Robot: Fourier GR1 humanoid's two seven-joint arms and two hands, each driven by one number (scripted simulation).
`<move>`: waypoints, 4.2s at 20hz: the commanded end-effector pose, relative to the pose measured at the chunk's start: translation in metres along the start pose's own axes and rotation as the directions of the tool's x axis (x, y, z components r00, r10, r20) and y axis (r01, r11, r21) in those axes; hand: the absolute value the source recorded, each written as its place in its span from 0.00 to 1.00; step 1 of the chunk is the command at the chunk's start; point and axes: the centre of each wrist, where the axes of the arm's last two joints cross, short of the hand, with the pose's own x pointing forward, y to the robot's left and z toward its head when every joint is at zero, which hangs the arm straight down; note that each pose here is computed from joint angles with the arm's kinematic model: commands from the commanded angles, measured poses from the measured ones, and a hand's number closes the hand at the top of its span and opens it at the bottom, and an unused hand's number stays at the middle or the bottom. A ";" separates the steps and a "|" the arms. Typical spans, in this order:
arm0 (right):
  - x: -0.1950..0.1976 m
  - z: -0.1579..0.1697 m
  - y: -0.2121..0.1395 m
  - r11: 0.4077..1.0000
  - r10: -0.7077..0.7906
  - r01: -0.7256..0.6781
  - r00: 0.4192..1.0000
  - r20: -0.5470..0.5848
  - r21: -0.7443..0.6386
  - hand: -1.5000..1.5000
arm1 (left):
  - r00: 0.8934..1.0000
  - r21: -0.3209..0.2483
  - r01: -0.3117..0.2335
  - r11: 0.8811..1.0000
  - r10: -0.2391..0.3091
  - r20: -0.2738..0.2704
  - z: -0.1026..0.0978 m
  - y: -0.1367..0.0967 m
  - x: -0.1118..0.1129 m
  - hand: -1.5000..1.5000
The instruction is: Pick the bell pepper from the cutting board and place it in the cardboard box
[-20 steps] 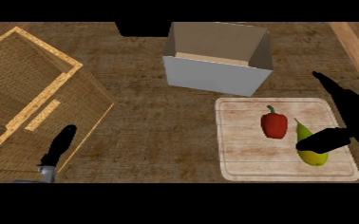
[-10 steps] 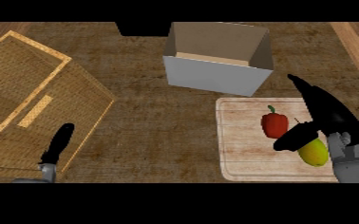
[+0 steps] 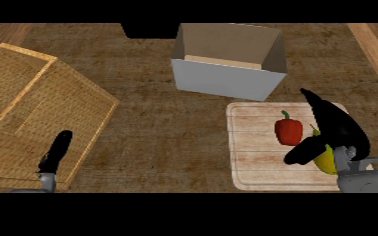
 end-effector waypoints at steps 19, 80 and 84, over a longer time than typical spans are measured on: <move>-0.006 -0.016 0.020 1.000 -0.006 0.006 0.998 -0.062 -0.004 0.00 | 1.000 0.011 0.008 1.000 -0.008 0.006 -0.002 -0.014 0.004 0.50; 0.025 -0.119 -0.197 0.995 -0.087 0.062 0.083 0.993 0.082 1.00 | 0.999 -0.050 0.008 0.999 -0.006 0.038 -0.012 -0.020 0.013 0.50; 0.076 -0.113 -0.194 0.998 -0.061 0.010 0.102 0.993 0.061 1.00 | 0.998 -0.040 0.018 0.999 -0.015 0.062 -0.006 -0.006 0.009 0.50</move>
